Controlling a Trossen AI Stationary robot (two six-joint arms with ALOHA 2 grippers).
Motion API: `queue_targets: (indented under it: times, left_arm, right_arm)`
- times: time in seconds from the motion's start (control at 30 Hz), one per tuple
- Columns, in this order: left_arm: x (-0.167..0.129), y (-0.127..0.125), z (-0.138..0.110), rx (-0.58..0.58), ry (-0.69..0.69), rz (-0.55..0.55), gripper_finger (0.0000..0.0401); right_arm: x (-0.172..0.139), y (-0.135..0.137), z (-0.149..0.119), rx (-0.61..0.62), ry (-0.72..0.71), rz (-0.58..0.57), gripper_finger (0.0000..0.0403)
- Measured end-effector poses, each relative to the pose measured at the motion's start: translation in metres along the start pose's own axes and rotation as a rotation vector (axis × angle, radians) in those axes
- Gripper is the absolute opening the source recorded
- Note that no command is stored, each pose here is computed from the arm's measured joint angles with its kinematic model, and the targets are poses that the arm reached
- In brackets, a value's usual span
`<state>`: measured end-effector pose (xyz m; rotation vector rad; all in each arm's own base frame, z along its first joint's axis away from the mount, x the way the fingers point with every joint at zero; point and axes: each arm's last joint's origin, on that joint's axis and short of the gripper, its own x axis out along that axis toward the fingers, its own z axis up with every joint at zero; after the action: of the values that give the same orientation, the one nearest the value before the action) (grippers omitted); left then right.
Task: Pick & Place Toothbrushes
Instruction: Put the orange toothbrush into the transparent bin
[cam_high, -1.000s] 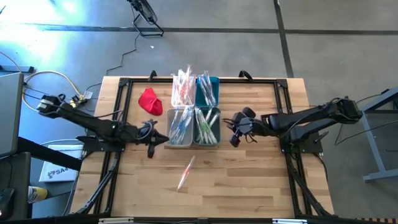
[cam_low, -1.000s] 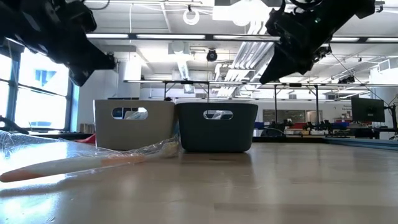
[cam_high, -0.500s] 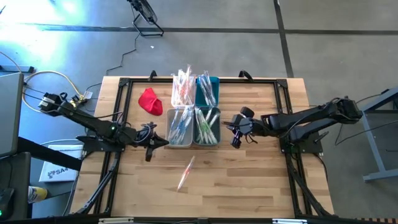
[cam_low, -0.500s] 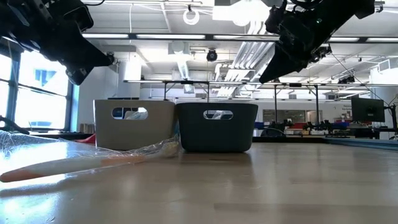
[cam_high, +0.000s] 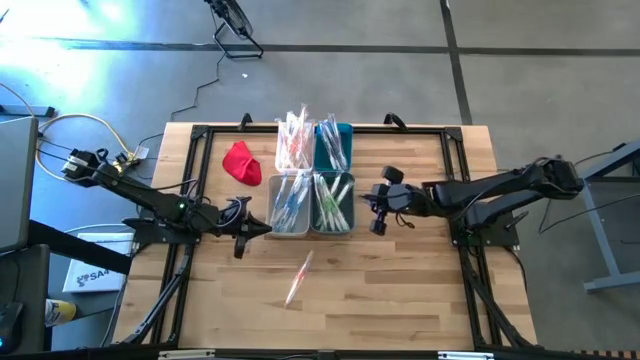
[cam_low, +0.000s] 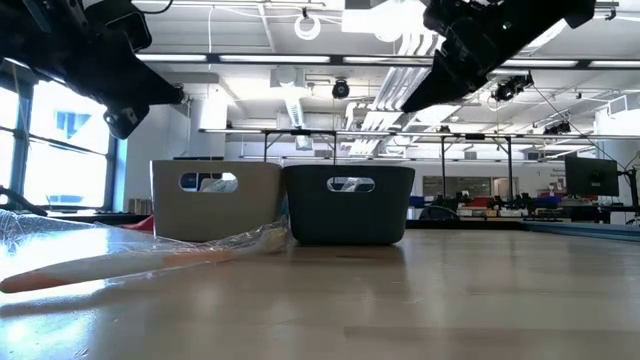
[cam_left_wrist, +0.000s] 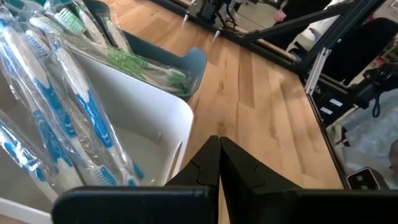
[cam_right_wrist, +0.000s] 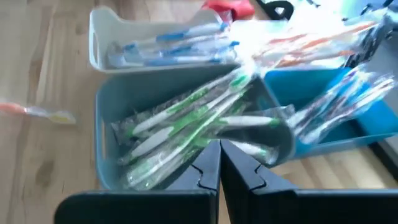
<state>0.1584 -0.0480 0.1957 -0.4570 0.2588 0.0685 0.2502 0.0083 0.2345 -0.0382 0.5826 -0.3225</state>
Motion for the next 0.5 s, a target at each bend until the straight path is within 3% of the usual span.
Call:
queue_targets:
  times: [0.23, 0.33, 0.5]
  left_arm:
    - [0.000, 0.000, -0.001, 0.003, 0.008, 0.005, 0.0003]
    - [0.000, 0.000, 0.000, 0.001, 0.003, 0.002, 0.0003]
    - [0.000, 0.000, 0.000, -0.002, -0.002, -0.001, 0.0003]
  right_arm:
    - [-0.025, -0.009, 0.006, -0.014, -0.100, -0.001, 0.0003]
    - [-0.040, -0.016, -0.003, 0.002, -0.141, 0.005, 0.0003]
    - [-0.060, -0.024, -0.019, 0.039, -0.330, 0.086, 0.0003]
